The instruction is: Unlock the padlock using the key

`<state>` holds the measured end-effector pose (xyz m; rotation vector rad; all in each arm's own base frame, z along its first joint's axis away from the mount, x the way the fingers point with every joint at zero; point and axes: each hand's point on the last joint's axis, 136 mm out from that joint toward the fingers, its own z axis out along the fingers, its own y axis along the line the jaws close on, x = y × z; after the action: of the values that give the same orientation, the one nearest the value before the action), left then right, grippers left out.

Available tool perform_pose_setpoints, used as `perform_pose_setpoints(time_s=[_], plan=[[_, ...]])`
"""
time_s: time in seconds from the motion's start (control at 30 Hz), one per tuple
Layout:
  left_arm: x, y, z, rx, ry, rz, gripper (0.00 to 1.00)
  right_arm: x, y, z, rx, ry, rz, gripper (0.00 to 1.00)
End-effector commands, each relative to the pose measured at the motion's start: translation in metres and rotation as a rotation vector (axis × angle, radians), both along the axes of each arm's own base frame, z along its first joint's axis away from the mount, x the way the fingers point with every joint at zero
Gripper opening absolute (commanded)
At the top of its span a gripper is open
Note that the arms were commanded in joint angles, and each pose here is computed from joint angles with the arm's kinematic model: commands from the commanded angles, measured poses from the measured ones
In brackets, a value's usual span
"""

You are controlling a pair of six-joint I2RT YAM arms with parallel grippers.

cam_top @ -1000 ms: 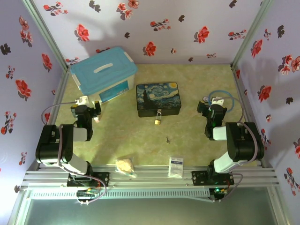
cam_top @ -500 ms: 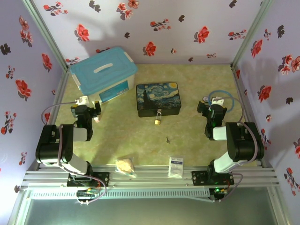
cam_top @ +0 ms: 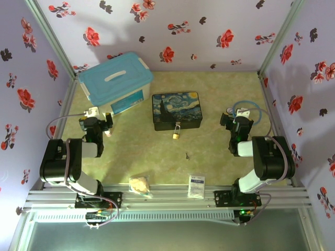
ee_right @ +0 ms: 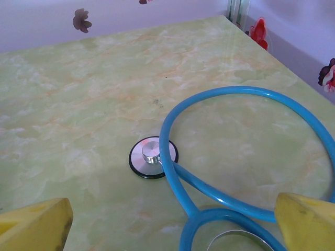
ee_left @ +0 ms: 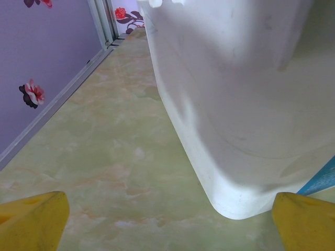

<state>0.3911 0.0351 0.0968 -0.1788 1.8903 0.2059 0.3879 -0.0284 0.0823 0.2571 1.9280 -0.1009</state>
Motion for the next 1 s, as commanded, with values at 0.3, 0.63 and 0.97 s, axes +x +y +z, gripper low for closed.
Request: perform_pose_setpoints(time_s=[0.3,0.63,0.97], plan=[[-0.019,0.007,0.058,-0.012,-0.091,0.05,1.0,-0.005,0.007,0.06,-0.011,-0.046,0.025,0.99],[-0.047,-0.048,0.11,-0.468,-0.169,-0.168,1.0,-0.028,0.063,0.088,0.477,0.113,0.186,0.99],[-0.081,-0.142,0.098,-0.601,0.086,-0.432,1.0,-0.111,0.163,0.021,0.362,0.578,0.389,0.92]])
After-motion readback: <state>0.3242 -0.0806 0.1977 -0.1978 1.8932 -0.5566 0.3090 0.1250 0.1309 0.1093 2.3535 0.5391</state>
